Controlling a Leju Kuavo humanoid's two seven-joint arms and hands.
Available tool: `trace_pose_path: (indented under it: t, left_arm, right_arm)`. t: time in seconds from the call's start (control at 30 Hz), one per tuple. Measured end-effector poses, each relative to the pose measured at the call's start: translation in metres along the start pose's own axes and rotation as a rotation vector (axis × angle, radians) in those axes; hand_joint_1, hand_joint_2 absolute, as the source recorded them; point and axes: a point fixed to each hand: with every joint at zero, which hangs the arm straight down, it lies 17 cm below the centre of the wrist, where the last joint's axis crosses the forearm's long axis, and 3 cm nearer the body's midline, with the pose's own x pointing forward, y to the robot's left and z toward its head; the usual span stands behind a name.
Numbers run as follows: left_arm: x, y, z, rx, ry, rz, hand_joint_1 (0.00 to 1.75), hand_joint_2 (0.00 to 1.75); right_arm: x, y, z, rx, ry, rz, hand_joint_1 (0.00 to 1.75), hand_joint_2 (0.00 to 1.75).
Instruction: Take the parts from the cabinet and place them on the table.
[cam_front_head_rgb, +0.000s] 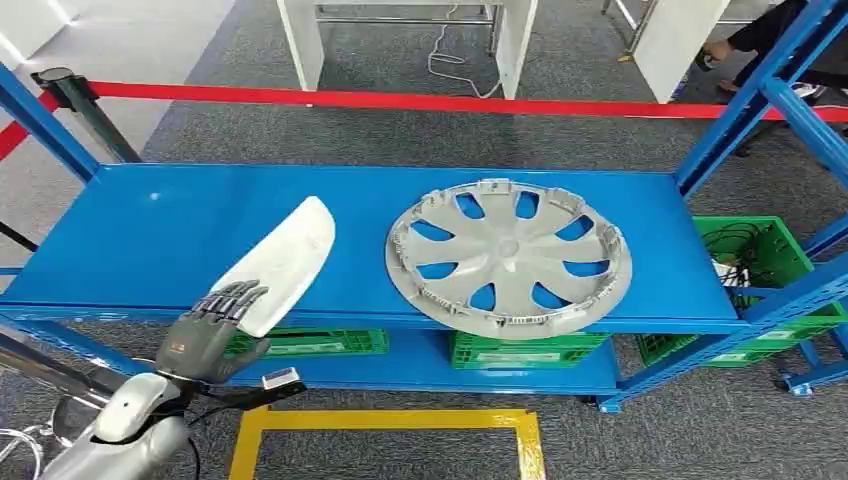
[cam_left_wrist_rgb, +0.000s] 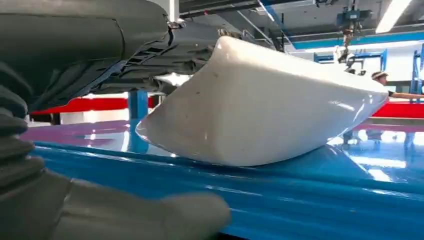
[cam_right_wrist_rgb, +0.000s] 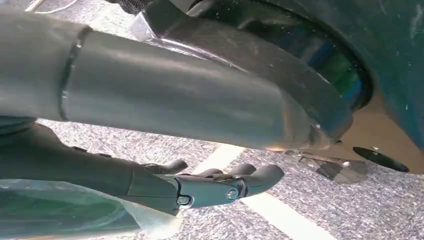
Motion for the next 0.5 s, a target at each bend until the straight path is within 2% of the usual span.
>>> trace_pose_path:
  t: [0.5]
  left_arm:
    - [0.0006,0.0072,-0.003,0.038,-0.007,0.022,1.75,1.75]
  right_arm:
    - [0.0019,-0.0005,-0.0002,-0.001,-0.008,-0.001,0.0,0.0]
